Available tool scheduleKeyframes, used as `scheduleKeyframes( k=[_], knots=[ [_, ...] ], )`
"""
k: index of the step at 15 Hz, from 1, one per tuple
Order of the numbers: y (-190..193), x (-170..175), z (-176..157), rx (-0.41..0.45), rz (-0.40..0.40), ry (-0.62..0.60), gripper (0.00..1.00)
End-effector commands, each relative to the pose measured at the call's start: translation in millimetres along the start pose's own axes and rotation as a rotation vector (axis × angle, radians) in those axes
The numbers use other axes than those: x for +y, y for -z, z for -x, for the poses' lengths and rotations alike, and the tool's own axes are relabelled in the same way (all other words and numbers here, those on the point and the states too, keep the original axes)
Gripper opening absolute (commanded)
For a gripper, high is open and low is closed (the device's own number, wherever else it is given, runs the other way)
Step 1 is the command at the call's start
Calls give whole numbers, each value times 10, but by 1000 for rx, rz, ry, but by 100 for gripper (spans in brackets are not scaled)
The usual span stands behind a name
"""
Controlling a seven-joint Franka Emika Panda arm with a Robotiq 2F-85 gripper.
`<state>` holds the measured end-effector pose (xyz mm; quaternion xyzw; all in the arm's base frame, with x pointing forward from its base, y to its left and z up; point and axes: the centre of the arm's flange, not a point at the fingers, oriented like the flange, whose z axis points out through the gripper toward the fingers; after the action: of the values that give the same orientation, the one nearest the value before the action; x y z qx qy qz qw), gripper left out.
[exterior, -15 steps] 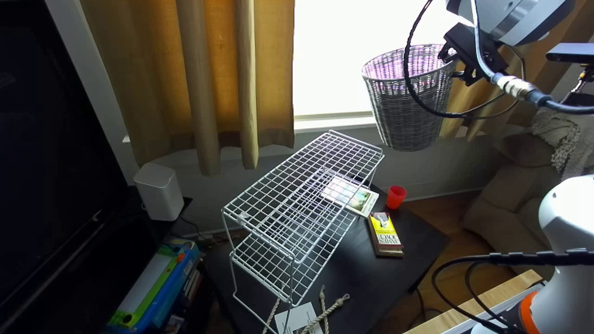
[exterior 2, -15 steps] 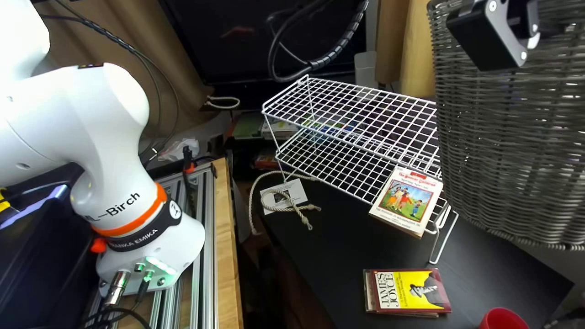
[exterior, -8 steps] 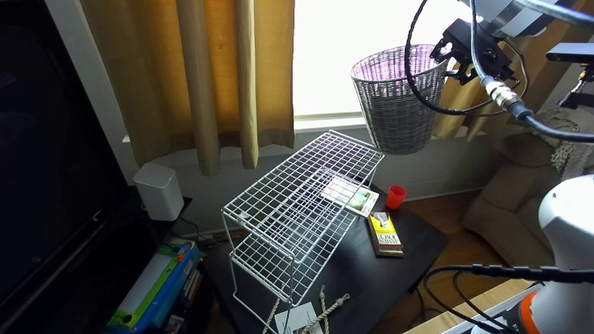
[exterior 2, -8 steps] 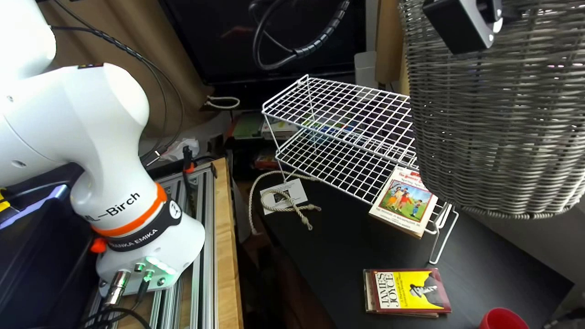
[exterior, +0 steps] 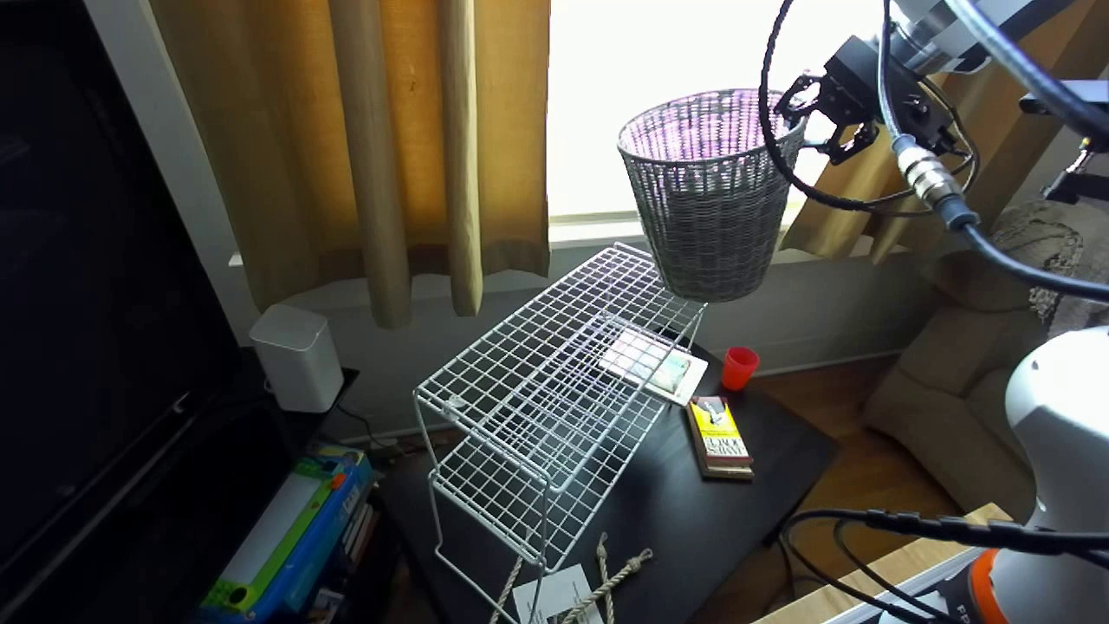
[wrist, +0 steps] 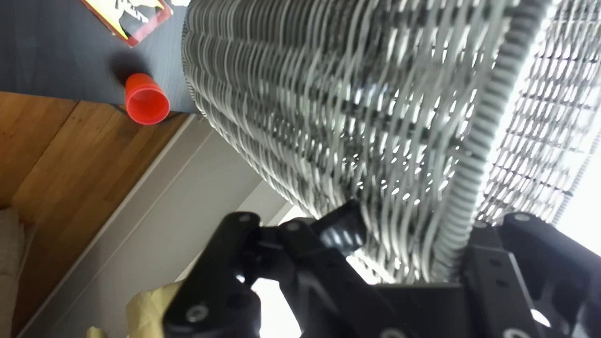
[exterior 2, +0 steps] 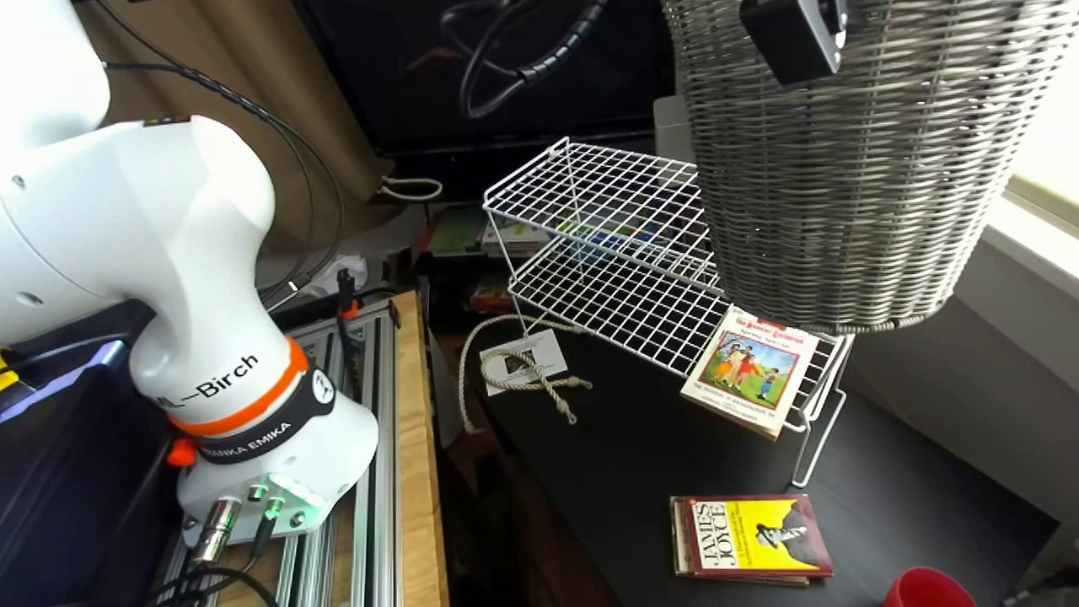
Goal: Pick up the basket from the table top and put it on the top wire mesh rack of the shoe rack
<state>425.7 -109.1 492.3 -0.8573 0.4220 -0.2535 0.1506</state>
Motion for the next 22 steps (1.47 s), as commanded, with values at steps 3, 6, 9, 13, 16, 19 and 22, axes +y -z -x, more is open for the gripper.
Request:
scheduleKeyframes(
  k=[3, 6, 9, 13, 16, 19, 22],
  knots=[
    [66, -103, 175, -126, -133, 105, 3],
    [27, -126, 191, -194, -179, 151, 3],
    [-13, -127, 207, -251, -218, 185, 3],
    [-63, -131, 139, -293, -274, 199, 3],
    [-113, -125, 80, -327, -305, 195, 3],
    [-228, -108, 28, -333, -280, 182, 3],
    [-341, -100, -54, -286, -225, 168, 3]
  ],
)
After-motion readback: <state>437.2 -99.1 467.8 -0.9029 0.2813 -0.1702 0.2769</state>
